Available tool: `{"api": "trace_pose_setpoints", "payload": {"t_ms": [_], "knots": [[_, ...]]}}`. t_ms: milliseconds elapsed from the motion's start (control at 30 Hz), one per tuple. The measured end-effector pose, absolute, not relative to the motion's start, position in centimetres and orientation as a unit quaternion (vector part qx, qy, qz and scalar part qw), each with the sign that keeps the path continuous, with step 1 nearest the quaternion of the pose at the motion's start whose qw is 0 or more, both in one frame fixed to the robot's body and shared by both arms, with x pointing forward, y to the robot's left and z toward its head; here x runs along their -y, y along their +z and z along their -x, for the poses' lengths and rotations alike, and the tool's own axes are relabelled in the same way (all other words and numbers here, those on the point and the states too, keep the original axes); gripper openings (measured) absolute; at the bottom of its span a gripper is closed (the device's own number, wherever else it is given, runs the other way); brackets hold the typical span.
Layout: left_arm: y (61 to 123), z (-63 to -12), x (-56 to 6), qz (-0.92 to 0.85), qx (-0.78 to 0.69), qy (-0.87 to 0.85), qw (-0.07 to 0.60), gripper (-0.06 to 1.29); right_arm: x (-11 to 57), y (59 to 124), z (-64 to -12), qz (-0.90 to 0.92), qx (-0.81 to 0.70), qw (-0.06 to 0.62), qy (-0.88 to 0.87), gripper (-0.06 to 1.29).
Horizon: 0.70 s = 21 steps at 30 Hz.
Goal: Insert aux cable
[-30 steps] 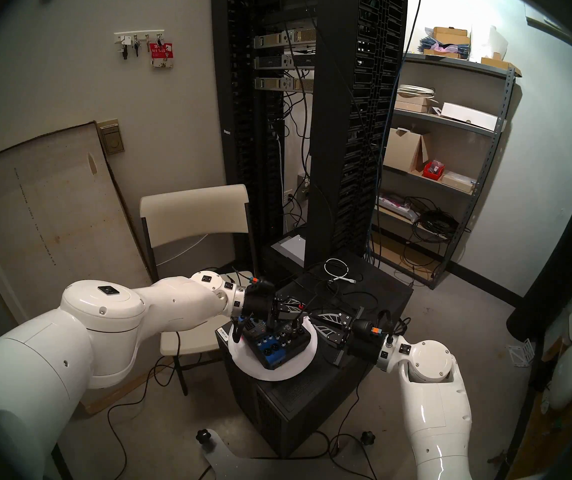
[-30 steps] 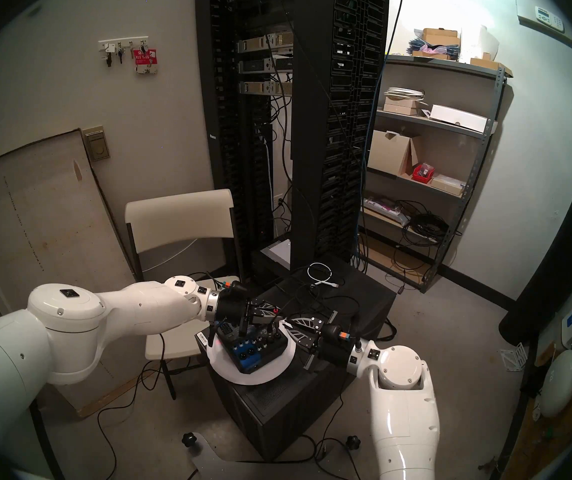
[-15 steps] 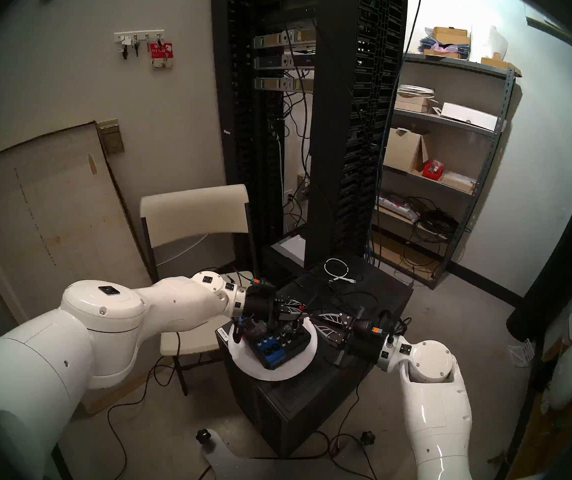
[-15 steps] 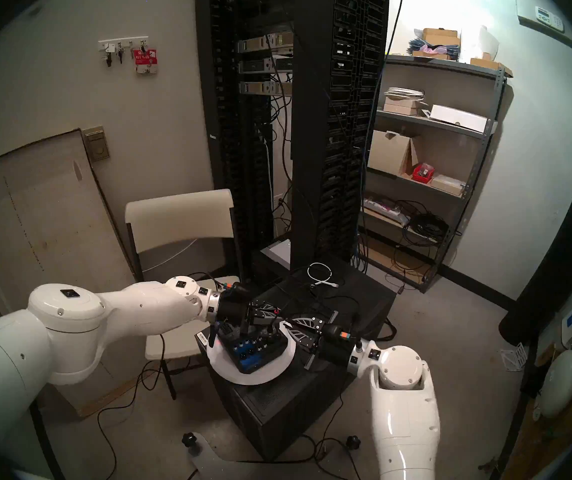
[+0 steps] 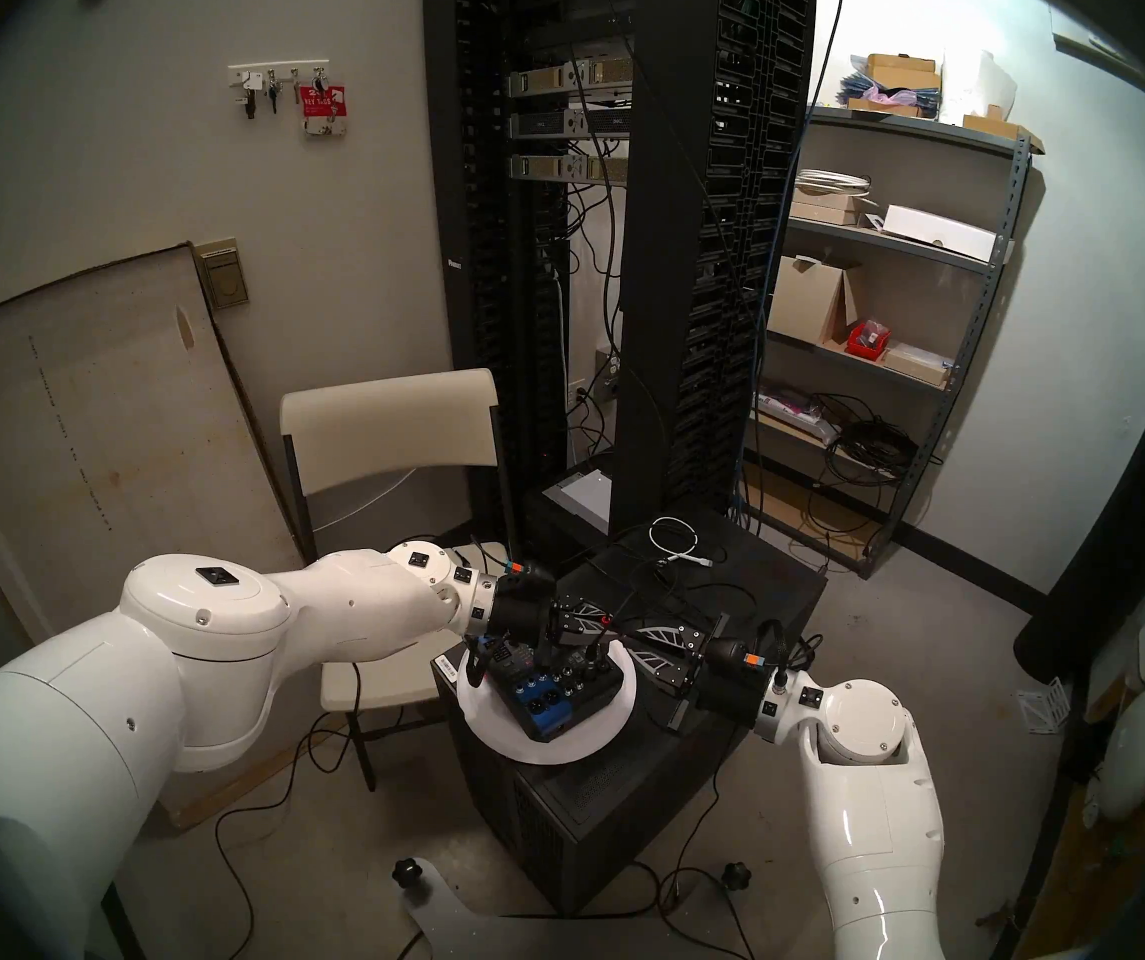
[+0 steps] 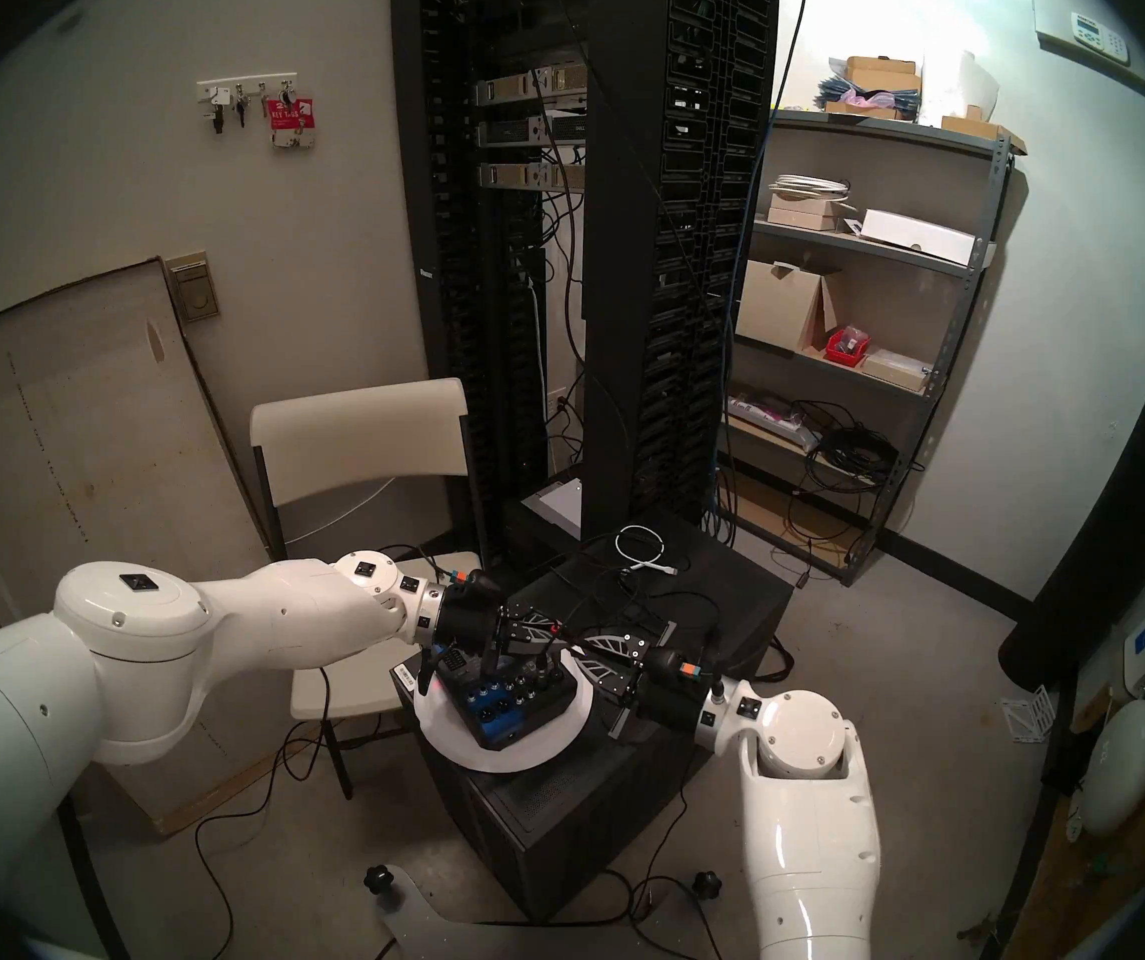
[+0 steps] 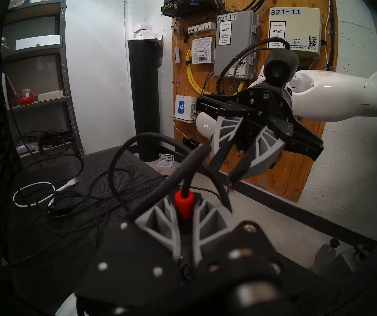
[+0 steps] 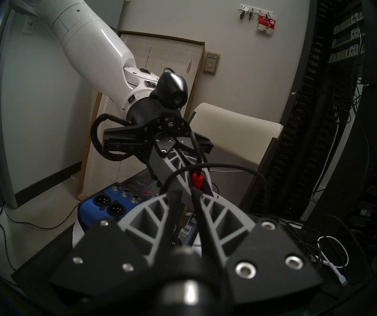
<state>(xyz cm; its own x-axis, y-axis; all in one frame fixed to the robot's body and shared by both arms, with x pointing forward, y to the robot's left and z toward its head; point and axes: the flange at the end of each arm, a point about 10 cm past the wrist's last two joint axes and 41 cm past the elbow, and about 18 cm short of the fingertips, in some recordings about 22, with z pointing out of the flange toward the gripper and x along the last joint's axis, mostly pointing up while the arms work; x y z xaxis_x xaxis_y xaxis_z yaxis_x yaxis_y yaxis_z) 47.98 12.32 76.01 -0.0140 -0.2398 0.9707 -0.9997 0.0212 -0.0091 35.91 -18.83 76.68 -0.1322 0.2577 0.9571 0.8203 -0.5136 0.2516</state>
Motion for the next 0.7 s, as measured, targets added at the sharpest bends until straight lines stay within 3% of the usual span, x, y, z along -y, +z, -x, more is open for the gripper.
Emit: {"api": "trace_pose_setpoints", "payload": {"t_ms": [700], "knots": [[76.7, -47.6, -12.6, -0.537, 0.590, 0.433, 0.419, 0.07, 18.4, 77.1, -37.0, 0.629, 0.434, 0.224, -0.605, 0.34]]}}
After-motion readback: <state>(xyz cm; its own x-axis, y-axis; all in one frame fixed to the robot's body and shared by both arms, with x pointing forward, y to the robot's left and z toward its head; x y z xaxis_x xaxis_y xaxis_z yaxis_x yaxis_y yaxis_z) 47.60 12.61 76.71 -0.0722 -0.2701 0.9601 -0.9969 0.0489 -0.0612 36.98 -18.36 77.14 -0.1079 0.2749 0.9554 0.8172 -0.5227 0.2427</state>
